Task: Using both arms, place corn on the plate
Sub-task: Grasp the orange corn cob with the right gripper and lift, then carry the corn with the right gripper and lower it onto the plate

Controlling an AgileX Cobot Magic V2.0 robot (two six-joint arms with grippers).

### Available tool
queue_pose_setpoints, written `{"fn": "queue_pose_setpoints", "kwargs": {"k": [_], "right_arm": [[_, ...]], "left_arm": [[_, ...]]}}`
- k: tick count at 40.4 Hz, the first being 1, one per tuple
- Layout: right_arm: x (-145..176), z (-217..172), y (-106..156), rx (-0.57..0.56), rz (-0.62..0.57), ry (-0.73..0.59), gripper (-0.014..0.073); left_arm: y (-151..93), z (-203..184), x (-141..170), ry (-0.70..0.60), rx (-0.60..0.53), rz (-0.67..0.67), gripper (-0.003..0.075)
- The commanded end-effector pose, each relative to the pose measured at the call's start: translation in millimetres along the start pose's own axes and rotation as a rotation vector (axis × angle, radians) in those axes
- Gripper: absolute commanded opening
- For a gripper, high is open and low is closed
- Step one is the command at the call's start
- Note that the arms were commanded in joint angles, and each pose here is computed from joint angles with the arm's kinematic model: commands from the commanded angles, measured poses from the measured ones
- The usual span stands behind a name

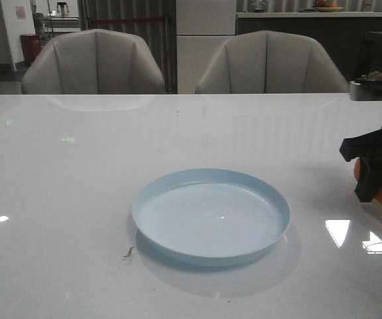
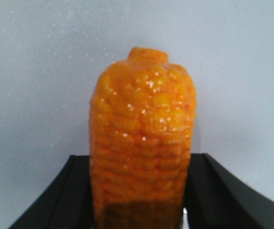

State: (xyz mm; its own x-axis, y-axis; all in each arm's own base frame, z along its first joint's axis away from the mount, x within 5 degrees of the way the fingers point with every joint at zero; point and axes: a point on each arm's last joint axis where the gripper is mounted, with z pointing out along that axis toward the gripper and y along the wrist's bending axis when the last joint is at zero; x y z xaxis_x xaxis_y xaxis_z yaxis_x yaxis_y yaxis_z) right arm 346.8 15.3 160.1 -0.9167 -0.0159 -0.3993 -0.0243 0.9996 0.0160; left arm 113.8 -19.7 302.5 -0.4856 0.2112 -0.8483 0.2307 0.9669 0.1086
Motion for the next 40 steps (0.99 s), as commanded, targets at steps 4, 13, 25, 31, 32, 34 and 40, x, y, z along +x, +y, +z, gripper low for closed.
{"fn": "queue_pose_setpoints", "kwargs": {"k": [4, 13, 25, 31, 32, 34, 40], "right_arm": [[-34, -33, 3, 0.006, -0.068, -0.129, 0.0309], [-69, -68, 36, -0.031, -0.210, -0.177, 0.0309], [-75, -98, 119, -0.137, -0.412, -0.250, 0.0309], [-59, -90, 150, -0.171, -0.496, -0.183, 0.0309], [-58, -87, 153, -0.173, -0.503, -0.170, 0.0309], [-53, -81, 159, -0.181, -0.515, -0.141, 0.0309], [-42, -64, 175, -0.206, -0.534, -0.065, 0.0309]], "left_arm": [[2, -5, -15, -0.100, -0.010, -0.013, 0.0418], [2, -5, -15, -0.100, -0.010, -0.013, 0.0418], [2, -5, -15, -0.100, -0.010, -0.013, 0.0418], [2, -5, -15, -0.100, -0.010, -0.013, 0.0418], [2, -5, -15, -0.100, -0.010, -0.013, 0.0418], [2, -5, -15, -0.100, -0.010, -0.013, 0.0418], [2, -5, -15, -0.100, -0.010, -0.013, 0.0418]]}}
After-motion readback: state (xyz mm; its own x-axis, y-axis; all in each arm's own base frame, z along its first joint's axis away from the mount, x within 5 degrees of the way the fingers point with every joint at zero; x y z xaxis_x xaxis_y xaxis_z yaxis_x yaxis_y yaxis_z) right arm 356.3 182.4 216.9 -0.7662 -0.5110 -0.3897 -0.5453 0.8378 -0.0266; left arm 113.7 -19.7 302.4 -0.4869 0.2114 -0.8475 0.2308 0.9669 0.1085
